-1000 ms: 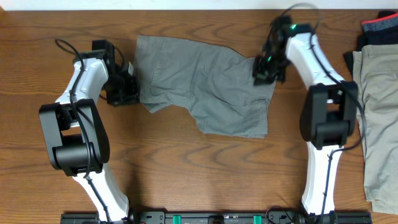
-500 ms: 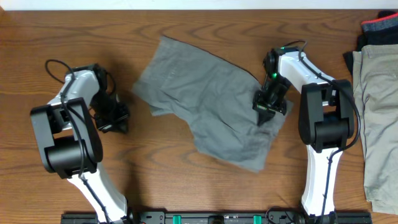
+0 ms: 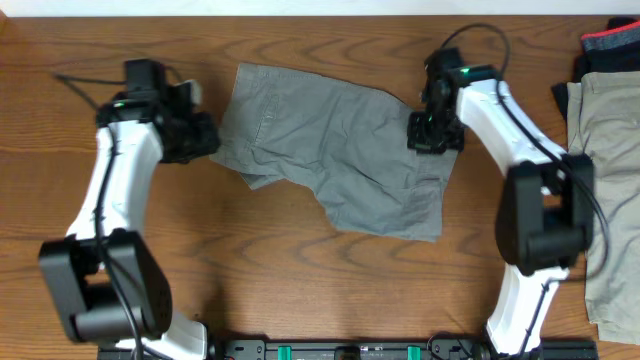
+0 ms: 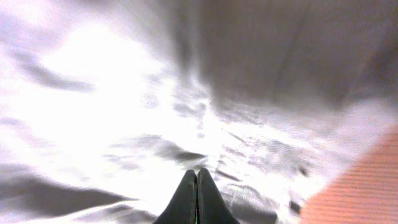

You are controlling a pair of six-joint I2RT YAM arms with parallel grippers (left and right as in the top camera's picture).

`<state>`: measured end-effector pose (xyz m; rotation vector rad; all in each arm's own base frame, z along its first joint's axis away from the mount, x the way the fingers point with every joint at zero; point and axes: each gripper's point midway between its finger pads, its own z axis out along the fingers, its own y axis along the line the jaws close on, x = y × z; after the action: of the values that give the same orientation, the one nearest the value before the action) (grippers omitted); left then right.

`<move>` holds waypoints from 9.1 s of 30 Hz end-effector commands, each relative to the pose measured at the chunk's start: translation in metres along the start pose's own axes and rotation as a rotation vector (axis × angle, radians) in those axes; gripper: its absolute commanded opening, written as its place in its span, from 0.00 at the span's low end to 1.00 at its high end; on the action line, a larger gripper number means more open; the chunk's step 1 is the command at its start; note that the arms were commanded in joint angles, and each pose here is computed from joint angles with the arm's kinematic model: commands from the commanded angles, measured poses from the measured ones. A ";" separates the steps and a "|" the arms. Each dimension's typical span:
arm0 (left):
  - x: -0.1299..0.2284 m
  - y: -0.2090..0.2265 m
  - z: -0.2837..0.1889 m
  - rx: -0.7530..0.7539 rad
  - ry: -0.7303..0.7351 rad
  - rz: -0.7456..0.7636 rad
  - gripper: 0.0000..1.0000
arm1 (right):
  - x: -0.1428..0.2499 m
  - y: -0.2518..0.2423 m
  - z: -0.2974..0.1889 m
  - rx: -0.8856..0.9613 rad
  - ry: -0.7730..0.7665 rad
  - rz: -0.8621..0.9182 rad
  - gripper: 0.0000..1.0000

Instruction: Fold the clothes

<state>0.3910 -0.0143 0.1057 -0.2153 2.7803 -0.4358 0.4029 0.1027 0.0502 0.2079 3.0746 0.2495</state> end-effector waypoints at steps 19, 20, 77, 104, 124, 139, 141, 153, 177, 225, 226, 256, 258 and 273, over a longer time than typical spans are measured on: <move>0.128 0.053 0.056 -0.240 0.635 -0.121 0.06 | -0.029 0.015 -0.090 -0.084 -0.285 -0.030 0.01; 0.130 0.054 0.051 -0.242 0.645 -0.133 0.06 | -0.030 0.014 -0.090 -0.081 -0.288 -0.028 0.01; -0.093 0.055 0.102 0.085 -0.037 0.102 0.62 | -0.041 0.027 -0.093 -0.109 -0.341 -0.046 0.40; -0.105 0.033 0.017 0.168 -0.127 0.075 0.13 | -0.053 0.011 -0.008 -0.051 -0.220 -0.029 0.26; -0.100 0.028 0.006 0.168 -0.120 0.072 0.14 | -0.060 0.006 0.035 -0.290 -0.128 -0.137 0.23; -0.100 0.029 0.006 0.163 -0.120 0.075 0.14 | -0.053 -0.011 0.046 -0.303 -0.098 -0.106 0.28; -0.100 0.029 0.006 0.164 -0.120 0.076 0.14 | -0.048 -0.010 0.052 -0.319 -0.090 -0.105 0.30; -0.100 0.029 0.006 0.163 -0.121 0.075 0.15 | -0.039 0.021 0.052 -0.529 -0.102 -0.186 0.27; -0.101 0.029 0.006 0.163 -0.121 0.076 0.15 | -0.048 0.021 0.037 -0.639 -0.146 -0.206 0.18; -0.094 0.082 0.082 0.215 -0.067 0.008 0.51 | -0.050 0.040 -0.042 -0.610 -0.275 -0.277 0.01; -0.094 0.079 0.082 0.231 -0.066 0.014 0.48 | -0.050 0.040 -0.041 -0.608 -0.274 -0.276 0.01; -0.107 0.055 0.021 0.426 -0.164 0.036 0.06 | -0.060 0.016 -0.071 -0.501 -0.360 -0.234 0.01; -0.111 0.050 -0.004 0.433 -0.203 0.049 0.06 | -0.064 0.003 -0.086 -0.435 -0.397 -0.173 0.01; -0.095 -0.012 -0.196 0.285 -0.492 0.224 0.06 | -0.044 -0.028 -0.228 -0.249 -0.731 -0.032 0.02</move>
<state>0.4302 0.0422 0.2839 0.0442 2.2440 -0.7121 0.4330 0.0609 0.2464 0.0577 2.3651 0.5654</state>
